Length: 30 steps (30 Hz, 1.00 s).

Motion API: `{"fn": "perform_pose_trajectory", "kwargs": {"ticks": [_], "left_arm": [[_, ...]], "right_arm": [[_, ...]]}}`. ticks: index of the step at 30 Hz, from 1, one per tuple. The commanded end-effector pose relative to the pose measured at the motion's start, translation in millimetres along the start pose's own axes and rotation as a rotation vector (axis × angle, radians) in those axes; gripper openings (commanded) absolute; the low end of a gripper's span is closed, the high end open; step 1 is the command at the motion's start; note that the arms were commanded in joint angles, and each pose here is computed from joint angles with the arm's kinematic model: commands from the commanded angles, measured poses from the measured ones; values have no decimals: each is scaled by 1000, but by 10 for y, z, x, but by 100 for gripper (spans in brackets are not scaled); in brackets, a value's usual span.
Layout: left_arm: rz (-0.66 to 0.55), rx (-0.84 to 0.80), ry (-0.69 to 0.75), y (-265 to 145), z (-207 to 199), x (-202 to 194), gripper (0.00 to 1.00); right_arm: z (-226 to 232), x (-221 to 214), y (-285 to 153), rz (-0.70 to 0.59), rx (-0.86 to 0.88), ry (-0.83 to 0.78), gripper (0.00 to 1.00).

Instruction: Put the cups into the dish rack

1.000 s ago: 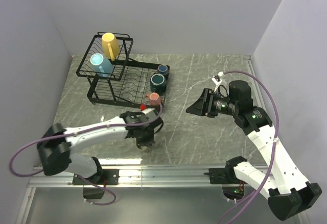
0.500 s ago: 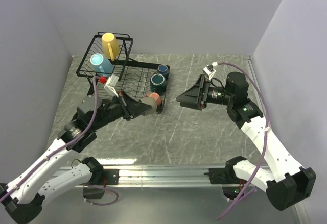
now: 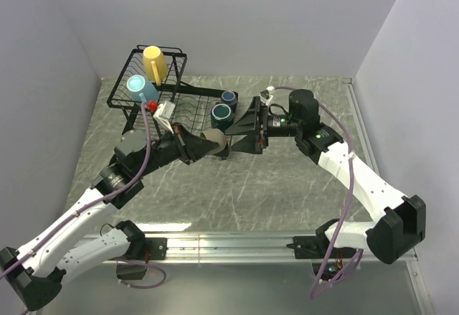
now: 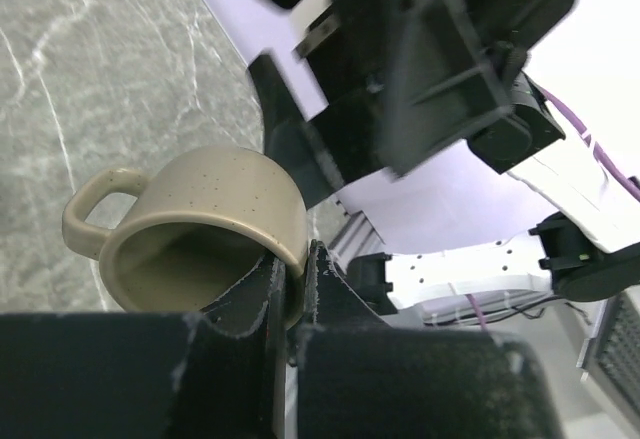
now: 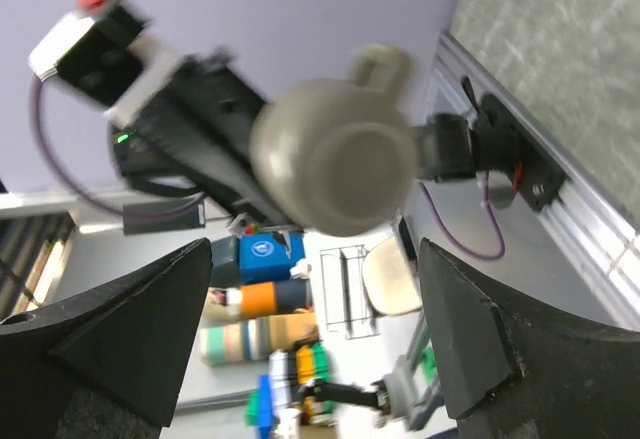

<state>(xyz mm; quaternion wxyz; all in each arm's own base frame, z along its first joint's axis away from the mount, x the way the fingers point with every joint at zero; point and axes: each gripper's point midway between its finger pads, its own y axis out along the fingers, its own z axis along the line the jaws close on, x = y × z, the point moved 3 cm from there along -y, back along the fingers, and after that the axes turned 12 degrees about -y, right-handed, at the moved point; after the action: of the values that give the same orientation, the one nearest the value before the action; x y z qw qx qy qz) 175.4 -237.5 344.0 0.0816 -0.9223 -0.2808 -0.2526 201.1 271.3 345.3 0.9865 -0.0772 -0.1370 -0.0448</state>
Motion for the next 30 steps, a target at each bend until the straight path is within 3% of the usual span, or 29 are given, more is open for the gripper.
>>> {"fn": "perform_pose_trajectory", "kwargs": {"ticks": [1, 8, 20, 30], "left_arm": [[-89, -105, 119, -56, -373, 266, 1], [-100, -151, 109, -77, -433, 262, 1], [-96, -153, 110, -25, -394, 251, 1], [-90, -148, 99, -4, -322, 210, 1]], "right_arm": [[-24, -100, -6, 53, -13, 84, 90], [-112, -75, 110, 50, 4, 170, 90], [177, 85, 287, 44, 129, 193, 90], [323, 138, 298, 43, 189, 213, 82]]}}
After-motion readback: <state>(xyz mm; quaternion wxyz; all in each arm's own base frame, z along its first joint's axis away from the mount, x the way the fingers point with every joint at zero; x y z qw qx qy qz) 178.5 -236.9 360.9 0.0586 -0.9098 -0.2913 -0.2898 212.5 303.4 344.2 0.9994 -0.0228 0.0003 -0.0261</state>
